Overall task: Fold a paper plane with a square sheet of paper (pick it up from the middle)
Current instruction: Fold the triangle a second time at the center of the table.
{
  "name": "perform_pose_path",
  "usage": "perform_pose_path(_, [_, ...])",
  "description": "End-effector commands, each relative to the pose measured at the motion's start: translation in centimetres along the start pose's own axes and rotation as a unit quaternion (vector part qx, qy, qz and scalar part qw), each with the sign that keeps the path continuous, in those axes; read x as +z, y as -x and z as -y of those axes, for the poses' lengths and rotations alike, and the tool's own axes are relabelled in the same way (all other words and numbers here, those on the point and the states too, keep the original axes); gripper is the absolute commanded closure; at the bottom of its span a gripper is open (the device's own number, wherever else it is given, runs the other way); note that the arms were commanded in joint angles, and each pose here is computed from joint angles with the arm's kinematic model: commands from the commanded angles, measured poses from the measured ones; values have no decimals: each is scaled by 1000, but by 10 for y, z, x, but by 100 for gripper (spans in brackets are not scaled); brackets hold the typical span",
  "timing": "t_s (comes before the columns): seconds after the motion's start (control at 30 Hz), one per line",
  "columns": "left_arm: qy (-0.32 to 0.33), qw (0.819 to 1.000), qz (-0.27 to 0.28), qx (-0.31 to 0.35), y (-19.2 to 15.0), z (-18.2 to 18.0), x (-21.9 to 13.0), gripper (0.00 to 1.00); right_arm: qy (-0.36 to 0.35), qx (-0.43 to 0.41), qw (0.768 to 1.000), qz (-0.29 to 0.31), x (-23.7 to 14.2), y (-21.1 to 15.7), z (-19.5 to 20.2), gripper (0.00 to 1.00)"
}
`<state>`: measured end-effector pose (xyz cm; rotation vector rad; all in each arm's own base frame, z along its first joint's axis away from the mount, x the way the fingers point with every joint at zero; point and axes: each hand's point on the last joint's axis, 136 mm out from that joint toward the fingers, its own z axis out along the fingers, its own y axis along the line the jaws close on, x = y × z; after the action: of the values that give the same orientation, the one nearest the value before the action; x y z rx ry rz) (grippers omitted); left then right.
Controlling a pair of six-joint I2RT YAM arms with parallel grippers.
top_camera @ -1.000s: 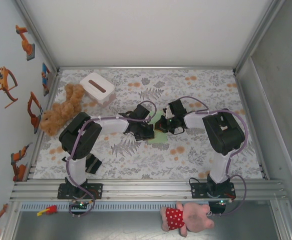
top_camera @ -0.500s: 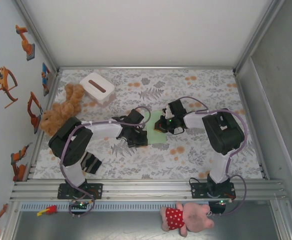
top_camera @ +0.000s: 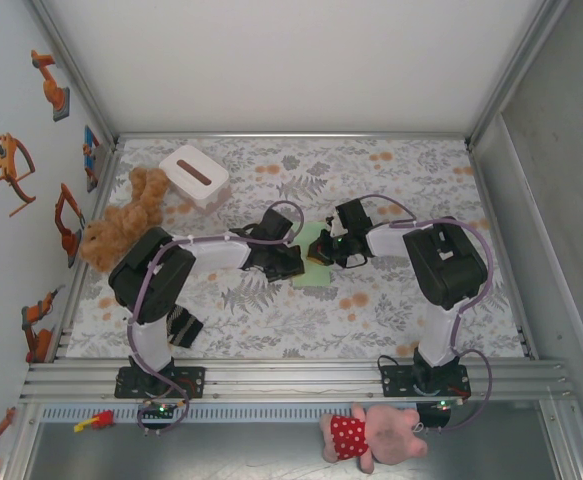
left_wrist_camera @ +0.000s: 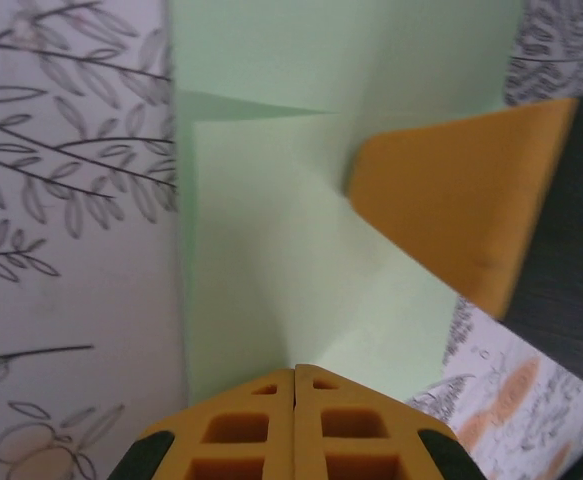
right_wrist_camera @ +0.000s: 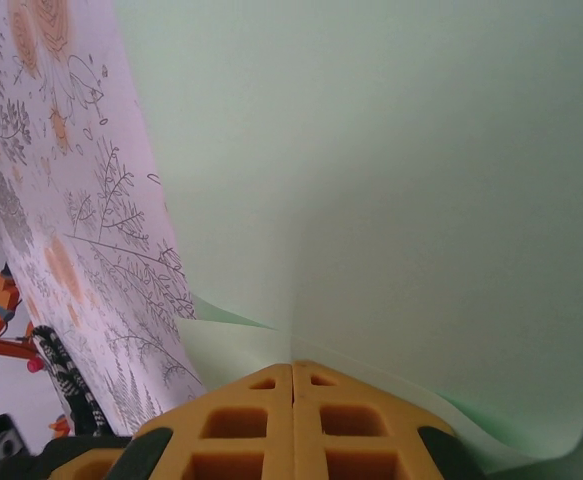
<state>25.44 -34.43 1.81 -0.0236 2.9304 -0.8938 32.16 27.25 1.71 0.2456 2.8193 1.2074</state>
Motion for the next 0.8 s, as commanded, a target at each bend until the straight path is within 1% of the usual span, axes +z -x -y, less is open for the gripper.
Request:
perform_pose_path(0.0, [8,1000,17,-23,10,-6,0,98,-26,5,1000,16,-3,7,4,100])
perform_pose_path(0.23, [30,999,3,-36,0,-25,7,100,-6,-49,999,21,-17,6,-16,100])
perform_pose_path(0.43, [42,998,-6,-40,-3,-29,9,100,-1,-65,998,1,-10,-9,-18,100])
perform_pose_path(0.53, [47,998,-10,-43,-4,-31,10,100,-8,-64,998,-7,-6,-14,-14,100])
perform_pose_path(0.77, [72,995,-21,-58,-9,-41,11,100,-50,-64,996,-20,2,-19,10,100])
